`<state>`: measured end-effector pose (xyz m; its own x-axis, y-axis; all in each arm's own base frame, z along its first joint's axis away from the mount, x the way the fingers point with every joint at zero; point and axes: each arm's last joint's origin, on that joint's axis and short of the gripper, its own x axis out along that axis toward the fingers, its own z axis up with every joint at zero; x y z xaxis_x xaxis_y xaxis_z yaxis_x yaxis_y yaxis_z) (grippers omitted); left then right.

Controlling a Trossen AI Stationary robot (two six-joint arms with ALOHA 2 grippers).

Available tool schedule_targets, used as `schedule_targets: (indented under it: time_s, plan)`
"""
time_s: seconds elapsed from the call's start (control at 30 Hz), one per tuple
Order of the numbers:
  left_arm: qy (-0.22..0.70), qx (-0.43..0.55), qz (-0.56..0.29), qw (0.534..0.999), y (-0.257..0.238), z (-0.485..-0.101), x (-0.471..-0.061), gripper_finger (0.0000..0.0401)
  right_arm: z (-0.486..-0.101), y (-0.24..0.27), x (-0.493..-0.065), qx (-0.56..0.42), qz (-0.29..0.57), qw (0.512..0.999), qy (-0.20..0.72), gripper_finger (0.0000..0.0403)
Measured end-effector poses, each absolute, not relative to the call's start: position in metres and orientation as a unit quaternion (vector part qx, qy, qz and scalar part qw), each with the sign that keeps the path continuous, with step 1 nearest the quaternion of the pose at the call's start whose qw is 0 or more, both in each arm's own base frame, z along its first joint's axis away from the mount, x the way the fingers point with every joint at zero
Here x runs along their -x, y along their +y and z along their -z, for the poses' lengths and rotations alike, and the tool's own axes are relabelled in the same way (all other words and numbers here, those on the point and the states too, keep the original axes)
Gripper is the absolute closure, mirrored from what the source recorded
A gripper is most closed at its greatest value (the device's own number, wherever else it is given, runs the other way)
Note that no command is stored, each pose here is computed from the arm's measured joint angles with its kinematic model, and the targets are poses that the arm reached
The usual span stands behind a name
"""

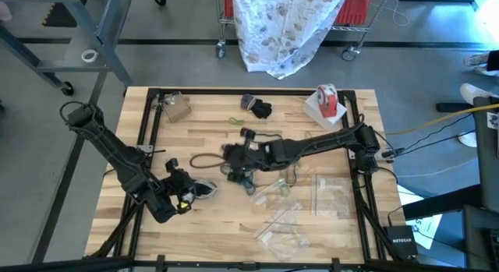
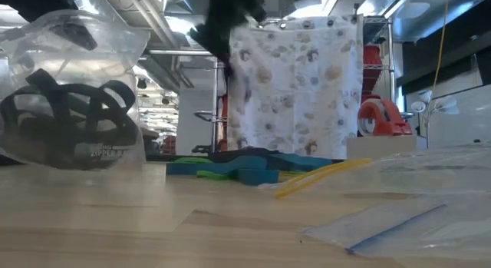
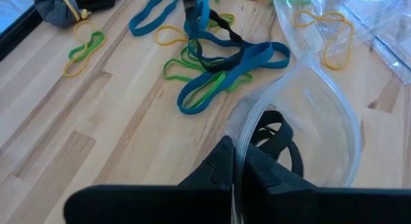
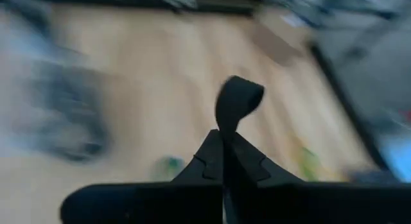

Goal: Sort rubber bands
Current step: Put the black rubber band into the transparent zip bag

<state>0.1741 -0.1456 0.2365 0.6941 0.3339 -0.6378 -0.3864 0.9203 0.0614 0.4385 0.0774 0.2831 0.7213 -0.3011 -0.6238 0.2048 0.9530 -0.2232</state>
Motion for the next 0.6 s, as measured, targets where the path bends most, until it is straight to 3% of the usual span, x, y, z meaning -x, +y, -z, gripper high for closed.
schedule_targets:
  time_s: [0.33, 0.6]
  plan:
    - [0.327, 0.072, -0.214, 0.918, -0.142, -0.237, -0.181, 0.0401, -0.318, 0.125, -0.448, 0.105, 0.034, 0.977, 0.183, 0.0402]
    - [0.291, 0.079, -0.170, 0.938, -0.151, -0.244, -0.191, 0.0401, -0.315, 0.132, -0.458, 0.106, -0.025, 0.985, 0.134, 0.0402]
